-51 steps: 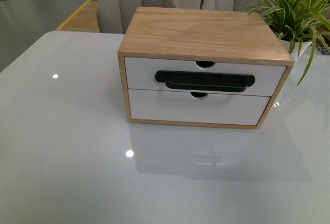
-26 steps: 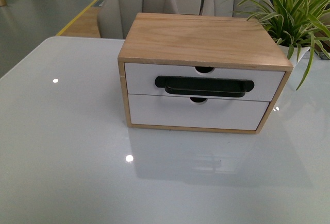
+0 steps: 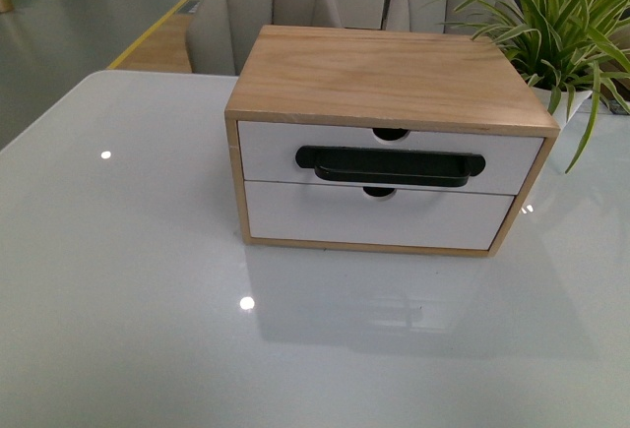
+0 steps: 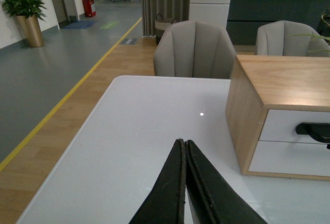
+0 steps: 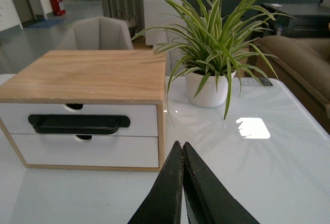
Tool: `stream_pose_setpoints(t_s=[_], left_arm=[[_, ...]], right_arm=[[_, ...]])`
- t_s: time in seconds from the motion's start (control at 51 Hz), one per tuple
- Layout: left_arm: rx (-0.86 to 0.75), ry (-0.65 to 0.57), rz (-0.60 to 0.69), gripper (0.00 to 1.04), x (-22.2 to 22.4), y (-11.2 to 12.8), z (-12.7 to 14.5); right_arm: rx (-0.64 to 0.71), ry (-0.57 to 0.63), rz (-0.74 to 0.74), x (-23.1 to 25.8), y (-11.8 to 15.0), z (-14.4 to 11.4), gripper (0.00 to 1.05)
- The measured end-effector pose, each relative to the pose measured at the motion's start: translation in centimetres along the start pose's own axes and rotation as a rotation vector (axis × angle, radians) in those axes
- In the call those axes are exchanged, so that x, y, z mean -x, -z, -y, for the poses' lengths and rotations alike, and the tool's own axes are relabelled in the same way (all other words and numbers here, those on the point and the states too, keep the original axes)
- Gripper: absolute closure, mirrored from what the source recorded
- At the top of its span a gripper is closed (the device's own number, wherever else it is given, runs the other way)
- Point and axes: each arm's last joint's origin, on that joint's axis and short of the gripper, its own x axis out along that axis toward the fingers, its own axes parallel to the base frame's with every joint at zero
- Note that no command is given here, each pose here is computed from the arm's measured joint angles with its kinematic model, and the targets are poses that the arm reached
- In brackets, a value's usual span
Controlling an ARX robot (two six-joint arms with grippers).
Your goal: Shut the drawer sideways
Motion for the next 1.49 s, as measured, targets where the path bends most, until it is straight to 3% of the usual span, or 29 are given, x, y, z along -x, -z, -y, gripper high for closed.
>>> stream_pose_setpoints(t_s=[1.157,1.235,1.49], left_arm=[[0.0,0.0,-0.004,1.03,2.4,0.3,0.0],[0.001,0.0,-0.004,1.01,2.4,0.3,0.0],[0.0,0.0,-0.004,0.52,2.4,0.3,0.0]], right_arm=[[0.0,0.002,-0.004,1.7,0.3,0.0,1.03],[0.0,0.002,-0.004,1.7,0.3,0.0,0.88],[0.0,0.002,-0.004,1.7,0.3,0.0,0.39]])
